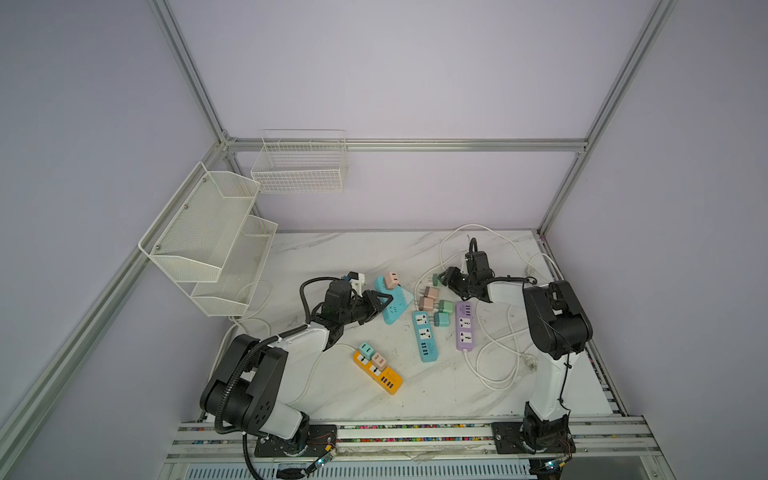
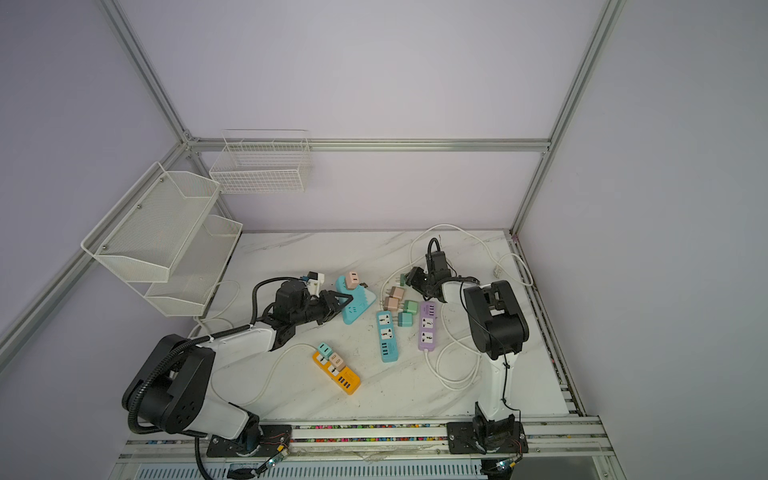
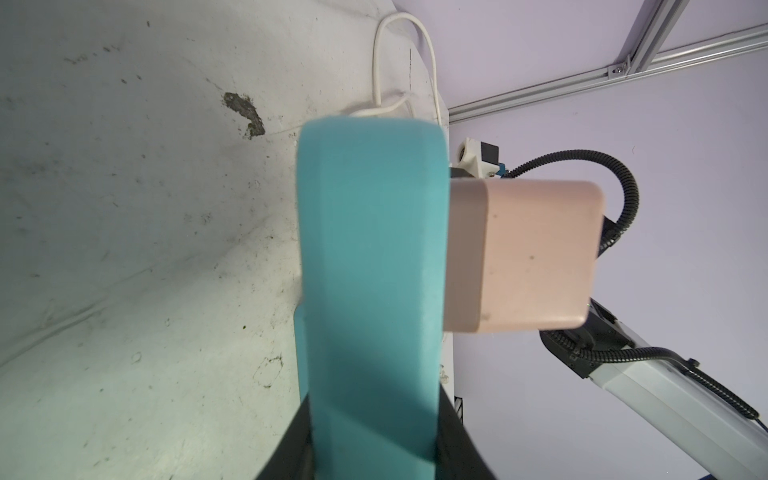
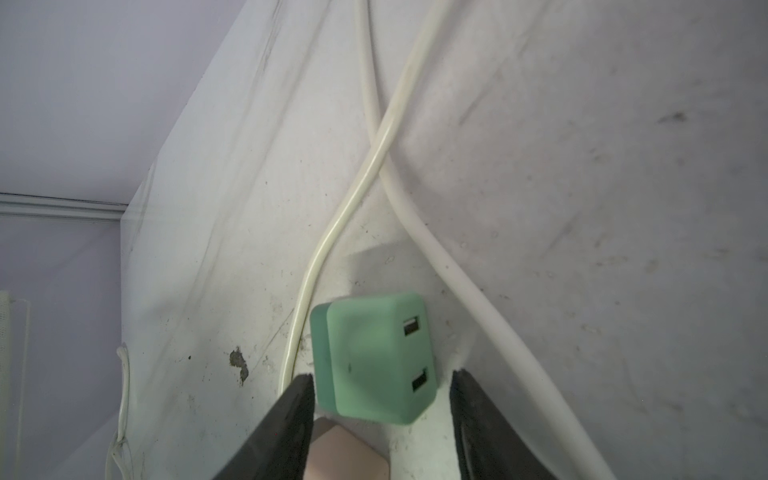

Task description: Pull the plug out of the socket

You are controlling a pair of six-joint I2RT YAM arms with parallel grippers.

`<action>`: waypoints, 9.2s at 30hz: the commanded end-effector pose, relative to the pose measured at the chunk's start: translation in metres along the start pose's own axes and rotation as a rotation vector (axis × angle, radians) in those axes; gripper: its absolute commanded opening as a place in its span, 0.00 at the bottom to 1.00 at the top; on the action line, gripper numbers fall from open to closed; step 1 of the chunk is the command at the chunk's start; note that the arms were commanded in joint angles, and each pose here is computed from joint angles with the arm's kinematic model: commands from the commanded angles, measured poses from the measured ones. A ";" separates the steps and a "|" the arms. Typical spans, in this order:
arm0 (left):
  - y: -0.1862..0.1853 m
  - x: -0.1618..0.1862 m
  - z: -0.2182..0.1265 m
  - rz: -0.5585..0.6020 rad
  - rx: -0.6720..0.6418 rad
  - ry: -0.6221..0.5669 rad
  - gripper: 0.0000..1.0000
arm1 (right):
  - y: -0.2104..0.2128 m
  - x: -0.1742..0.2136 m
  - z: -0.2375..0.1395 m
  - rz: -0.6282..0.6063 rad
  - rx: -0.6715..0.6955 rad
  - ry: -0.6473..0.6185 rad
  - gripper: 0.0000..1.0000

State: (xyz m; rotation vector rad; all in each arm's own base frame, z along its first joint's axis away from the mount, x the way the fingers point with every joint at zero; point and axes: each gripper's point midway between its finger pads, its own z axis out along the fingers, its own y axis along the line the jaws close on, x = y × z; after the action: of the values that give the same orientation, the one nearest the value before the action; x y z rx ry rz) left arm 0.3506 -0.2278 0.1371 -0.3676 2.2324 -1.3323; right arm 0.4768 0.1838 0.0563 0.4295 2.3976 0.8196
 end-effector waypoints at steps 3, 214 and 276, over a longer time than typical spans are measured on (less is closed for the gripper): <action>-0.034 -0.012 -0.002 0.117 0.084 -0.016 0.00 | 0.017 -0.013 -0.032 -0.098 0.010 -0.032 0.61; -0.038 -0.040 0.044 -0.023 0.212 -0.031 0.00 | 0.009 0.015 -0.047 -0.059 -0.103 0.104 0.19; 0.031 -0.029 0.042 -0.113 0.015 -0.020 0.57 | 0.014 -0.008 -0.081 -0.270 0.124 0.056 0.68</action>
State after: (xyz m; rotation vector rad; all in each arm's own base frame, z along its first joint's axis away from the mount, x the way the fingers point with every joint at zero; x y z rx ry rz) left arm 0.3946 -0.2366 0.0832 -0.5387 2.2570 -1.4111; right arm 0.4429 0.1509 0.1049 0.1719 2.4986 0.6240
